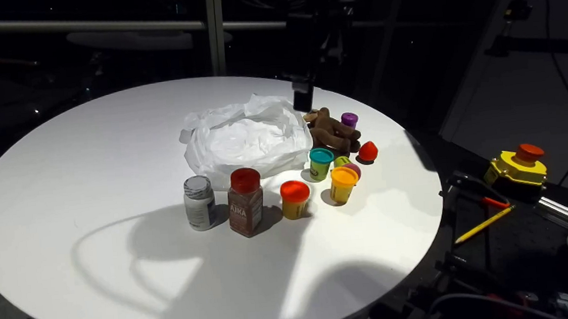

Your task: Pick up all the objects surrounding the white plate and arrange them on the plate

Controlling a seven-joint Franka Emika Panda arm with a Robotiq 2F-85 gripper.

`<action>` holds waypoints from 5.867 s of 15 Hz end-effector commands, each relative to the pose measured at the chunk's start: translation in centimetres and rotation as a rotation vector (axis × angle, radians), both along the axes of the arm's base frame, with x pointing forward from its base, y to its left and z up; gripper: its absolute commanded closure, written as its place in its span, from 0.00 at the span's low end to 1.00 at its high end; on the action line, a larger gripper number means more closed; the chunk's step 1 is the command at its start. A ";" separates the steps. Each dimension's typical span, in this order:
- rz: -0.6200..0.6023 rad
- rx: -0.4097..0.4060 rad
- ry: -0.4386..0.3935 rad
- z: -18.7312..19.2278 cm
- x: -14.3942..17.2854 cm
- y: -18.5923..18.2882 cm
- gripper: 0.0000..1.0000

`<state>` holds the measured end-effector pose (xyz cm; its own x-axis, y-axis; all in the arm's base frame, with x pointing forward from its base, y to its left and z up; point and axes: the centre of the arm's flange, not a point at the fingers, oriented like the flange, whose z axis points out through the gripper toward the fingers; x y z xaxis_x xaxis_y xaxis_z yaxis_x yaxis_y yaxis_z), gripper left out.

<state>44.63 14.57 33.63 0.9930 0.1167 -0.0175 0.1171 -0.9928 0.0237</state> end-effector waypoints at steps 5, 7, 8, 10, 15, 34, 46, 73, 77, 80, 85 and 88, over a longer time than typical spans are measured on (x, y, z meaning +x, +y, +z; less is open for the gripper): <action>0.156 -0.062 0.020 -5.6 8.1 8.3 0.00; 0.184 -0.067 0.006 -7.3 10.0 9.4 0.00; 0.204 -0.069 -0.003 -7.7 10.5 10.0 0.00; 0.236 -0.067 -0.006 -9.0 11.7 10.9 0.00; 0.302 -0.032 0.030 -11.7 13.4 12.3 0.00; 0.156 -0.052 -0.113 -4.8 18.4 9.6 0.78; -0.259 -0.088 -0.100 -7.5 31.0 -9.1 0.78; -0.066 0.018 0.081 -5.8 9.5 5.0 0.00; 0.012 0.026 0.109 -8.3 4.7 6.6 0.00; 0.049 0.046 0.085 -9.9 2.7 6.8 0.00; 0.071 0.070 -0.079 -11.4 2.4 7.1 0.00; 0.090 0.062 -0.130 -11.7 2.8 7.2 0.00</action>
<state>47.82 21.79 21.62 0.9810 0.1856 0.0559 0.1878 -0.9816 -0.0354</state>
